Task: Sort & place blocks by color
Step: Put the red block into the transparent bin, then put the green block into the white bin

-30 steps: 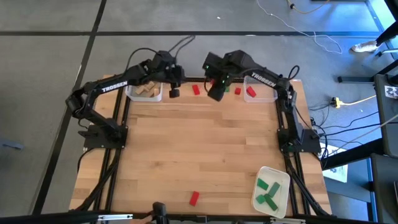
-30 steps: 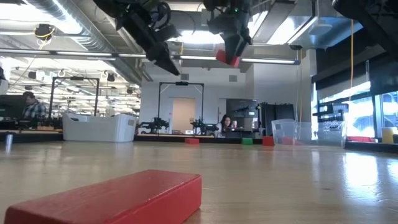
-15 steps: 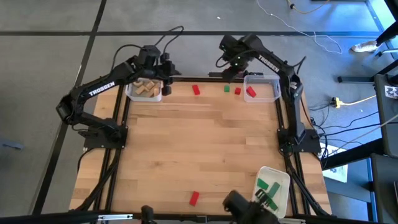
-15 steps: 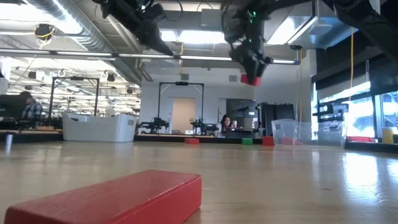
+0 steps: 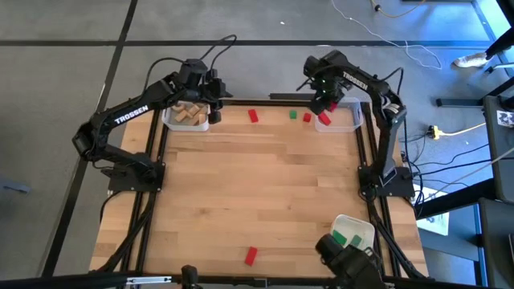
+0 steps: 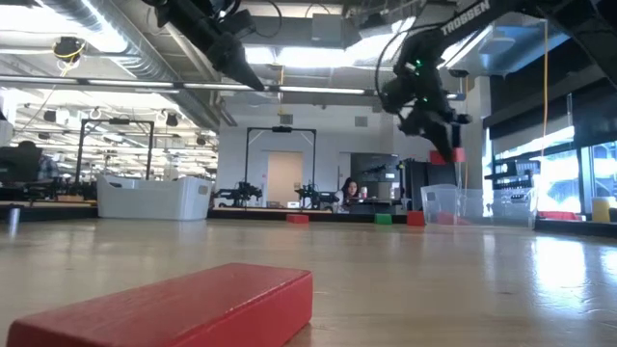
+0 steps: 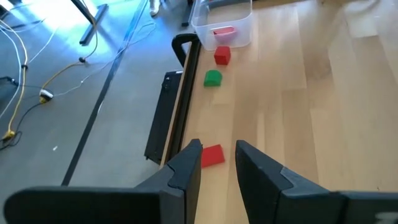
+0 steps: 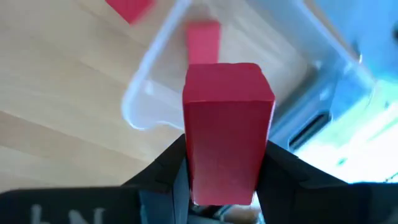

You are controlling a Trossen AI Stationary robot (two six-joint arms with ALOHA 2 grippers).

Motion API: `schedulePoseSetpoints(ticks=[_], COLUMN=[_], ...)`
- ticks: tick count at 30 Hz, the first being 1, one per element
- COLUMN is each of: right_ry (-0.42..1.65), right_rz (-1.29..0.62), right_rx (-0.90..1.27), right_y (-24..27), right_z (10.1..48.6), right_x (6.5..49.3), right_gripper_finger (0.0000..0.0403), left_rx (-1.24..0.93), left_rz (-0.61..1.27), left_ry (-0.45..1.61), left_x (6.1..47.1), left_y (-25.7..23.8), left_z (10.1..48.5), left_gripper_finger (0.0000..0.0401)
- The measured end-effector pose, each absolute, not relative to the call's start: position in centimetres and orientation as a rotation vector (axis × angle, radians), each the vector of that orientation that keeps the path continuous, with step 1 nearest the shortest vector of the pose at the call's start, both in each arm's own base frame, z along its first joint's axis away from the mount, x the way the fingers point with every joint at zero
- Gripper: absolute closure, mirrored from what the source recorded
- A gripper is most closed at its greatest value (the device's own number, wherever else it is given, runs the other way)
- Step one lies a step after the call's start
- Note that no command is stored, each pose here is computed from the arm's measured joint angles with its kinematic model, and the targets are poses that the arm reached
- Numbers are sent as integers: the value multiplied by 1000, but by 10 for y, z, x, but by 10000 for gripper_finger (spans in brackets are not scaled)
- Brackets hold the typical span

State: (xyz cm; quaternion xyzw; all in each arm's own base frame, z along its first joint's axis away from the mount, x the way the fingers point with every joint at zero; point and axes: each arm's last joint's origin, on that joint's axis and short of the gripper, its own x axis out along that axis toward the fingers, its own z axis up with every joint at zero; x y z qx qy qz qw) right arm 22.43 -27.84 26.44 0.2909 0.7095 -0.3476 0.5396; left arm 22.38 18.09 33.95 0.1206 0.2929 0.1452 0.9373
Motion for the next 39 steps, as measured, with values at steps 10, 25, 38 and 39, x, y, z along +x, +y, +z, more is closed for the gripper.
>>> schedulePoseSetpoints(ticks=[10, 25, 38, 39], right_ry=[1795, 1775, 1759, 1740], right_rz=[-909, -934, -879, -874], right_rx=[810, 814, 864, 870], right_y=[-279, -279, -280, -280], right_z=[222, 190, 205, 211], right_x=[197, 189, 193, 196], right_gripper_finger=[271, 233, 241, 241], left_rx=[220, 205, 200, 200], left_rz=[304, 308, 342, 342], left_ry=[593, 591, 602, 602], left_x=[224, 224, 223, 223], left_y=[181, 181, 182, 182], left_z=[340, 340, 339, 339], left_gripper_finger=[309, 309, 309, 309])
